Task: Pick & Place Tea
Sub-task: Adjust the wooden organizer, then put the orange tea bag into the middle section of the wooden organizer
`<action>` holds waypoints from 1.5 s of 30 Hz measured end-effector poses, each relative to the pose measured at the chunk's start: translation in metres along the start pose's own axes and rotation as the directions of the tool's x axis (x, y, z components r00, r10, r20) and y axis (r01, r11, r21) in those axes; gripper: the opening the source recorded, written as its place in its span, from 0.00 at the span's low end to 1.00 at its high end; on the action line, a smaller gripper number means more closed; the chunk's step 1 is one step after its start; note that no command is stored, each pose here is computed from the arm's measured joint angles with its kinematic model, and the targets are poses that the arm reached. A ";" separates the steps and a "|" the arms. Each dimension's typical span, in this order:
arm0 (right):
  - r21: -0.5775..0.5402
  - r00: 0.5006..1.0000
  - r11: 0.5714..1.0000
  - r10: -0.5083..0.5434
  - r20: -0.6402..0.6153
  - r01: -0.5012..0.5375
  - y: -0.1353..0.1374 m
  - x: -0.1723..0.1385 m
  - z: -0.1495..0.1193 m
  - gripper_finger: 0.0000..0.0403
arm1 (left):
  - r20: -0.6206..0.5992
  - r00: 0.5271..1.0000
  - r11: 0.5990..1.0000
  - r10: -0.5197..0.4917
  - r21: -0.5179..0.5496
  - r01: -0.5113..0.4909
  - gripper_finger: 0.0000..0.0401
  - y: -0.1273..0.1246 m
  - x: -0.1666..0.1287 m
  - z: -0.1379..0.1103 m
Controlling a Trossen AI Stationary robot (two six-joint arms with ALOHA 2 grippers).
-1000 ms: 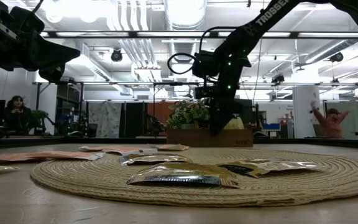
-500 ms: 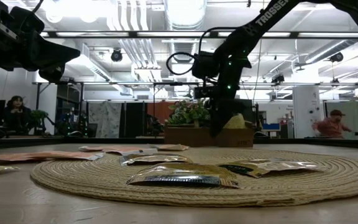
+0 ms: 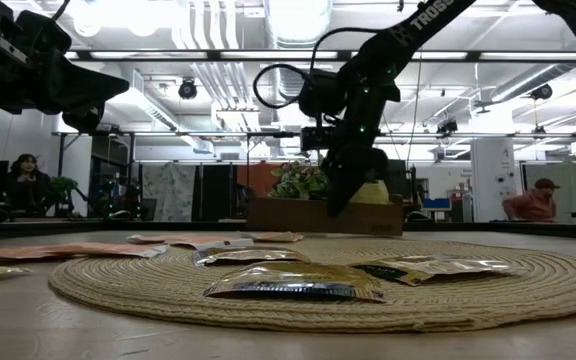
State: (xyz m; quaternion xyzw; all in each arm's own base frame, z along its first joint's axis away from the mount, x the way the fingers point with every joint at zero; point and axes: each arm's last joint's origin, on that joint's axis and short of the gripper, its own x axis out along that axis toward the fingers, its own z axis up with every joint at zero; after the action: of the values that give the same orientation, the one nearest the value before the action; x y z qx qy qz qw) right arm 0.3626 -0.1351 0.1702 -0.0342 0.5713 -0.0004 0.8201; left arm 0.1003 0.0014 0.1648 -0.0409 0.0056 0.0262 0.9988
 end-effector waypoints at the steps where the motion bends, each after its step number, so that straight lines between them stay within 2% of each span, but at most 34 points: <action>1: 0.002 1.000 1.000 0.005 0.001 -0.005 0.003 0.000 0.001 0.07 | 0.000 1.000 1.000 0.000 0.000 0.000 0.00 0.000 0.000 0.000; 7: 0.026 1.000 0.999 0.018 0.003 -0.018 0.016 0.001 0.006 0.08 | 0.000 1.000 1.000 0.000 0.000 0.000 0.00 0.000 0.000 0.000; 16: 0.073 1.000 0.997 0.017 0.004 -0.017 0.017 0.001 0.007 0.08 | 0.000 1.000 1.000 0.000 0.000 0.000 0.00 0.000 0.000 0.000; 32: 0.058 1.000 0.998 0.021 0.003 -0.022 0.019 0.001 0.007 0.26 | 0.000 1.000 1.000 0.001 0.000 -0.001 0.00 0.000 0.000 0.000; 38: 0.055 1.000 0.998 0.021 0.008 -0.021 0.022 -0.019 0.015 0.30 | 0.000 1.000 1.000 0.001 0.000 -0.001 0.00 0.000 0.000 0.000; 45: 0.011 0.993 1.000 0.007 0.115 -0.009 0.037 -0.054 0.042 0.34 | 0.000 1.000 1.000 0.001 0.000 -0.001 0.00 0.000 0.000 0.000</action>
State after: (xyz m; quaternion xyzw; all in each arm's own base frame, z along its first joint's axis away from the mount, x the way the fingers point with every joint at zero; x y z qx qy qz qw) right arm 0.3820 -0.0938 0.2337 -0.0270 0.5230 0.0015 0.8519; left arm 0.1003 0.0015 0.1649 -0.0409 0.0056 0.0266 0.9988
